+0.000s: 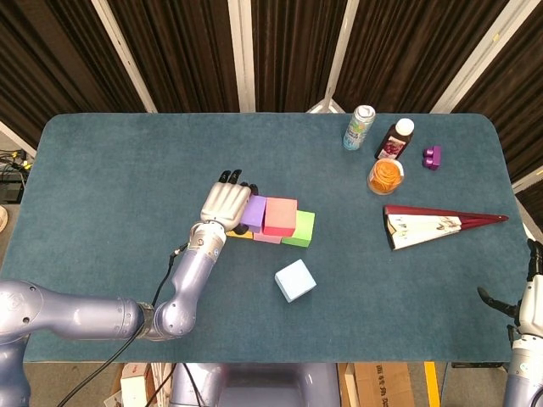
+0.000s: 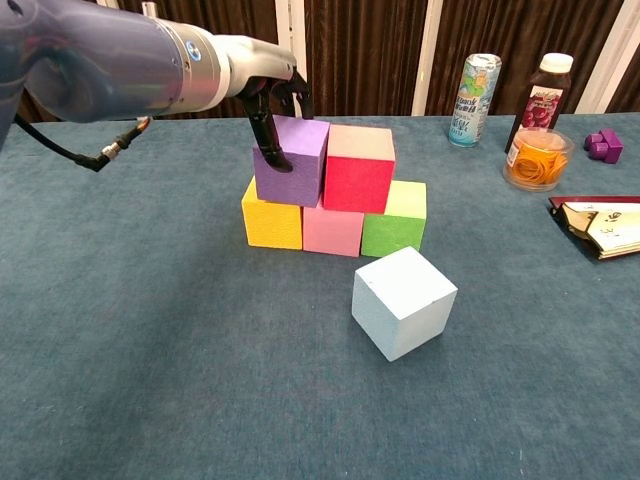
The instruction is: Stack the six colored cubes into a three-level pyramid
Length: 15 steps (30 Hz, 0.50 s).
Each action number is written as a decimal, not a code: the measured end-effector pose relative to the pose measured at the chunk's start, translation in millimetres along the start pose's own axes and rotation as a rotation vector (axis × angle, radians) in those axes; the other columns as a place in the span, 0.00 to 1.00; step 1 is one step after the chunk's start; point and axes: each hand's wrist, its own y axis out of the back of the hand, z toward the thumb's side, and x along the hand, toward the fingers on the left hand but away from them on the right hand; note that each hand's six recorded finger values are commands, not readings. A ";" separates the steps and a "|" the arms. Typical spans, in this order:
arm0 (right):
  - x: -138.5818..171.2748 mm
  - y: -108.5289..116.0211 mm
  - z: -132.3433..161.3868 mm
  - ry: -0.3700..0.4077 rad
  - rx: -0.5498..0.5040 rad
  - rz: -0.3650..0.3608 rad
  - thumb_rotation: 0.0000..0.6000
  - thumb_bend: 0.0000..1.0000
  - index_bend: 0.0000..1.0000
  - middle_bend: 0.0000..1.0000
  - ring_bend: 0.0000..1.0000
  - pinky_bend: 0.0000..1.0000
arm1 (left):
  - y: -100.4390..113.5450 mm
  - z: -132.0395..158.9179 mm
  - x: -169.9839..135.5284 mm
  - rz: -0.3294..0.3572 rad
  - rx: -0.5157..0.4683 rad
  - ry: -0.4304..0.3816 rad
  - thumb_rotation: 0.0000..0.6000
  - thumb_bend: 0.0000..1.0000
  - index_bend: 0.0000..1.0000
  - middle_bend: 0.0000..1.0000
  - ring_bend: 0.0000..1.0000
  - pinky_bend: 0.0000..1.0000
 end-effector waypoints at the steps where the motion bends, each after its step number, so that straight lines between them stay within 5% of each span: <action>1: 0.0 0.0 -0.1 0.000 0.000 0.000 1.00 0.09 0.05 0.08 0.08 0.00 | 0.0 -0.2 0.0 0.000 0.001 0.001 1.00 0.27 0.27 0.26 0.00 0.00; 15: 0.1 -1.4 0.1 0.000 0.008 0.007 1.00 0.09 0.05 0.08 0.08 0.00 | -1.6 -3.2 0.5 -0.014 0.011 0.006 1.00 0.26 0.20 0.18 0.00 0.00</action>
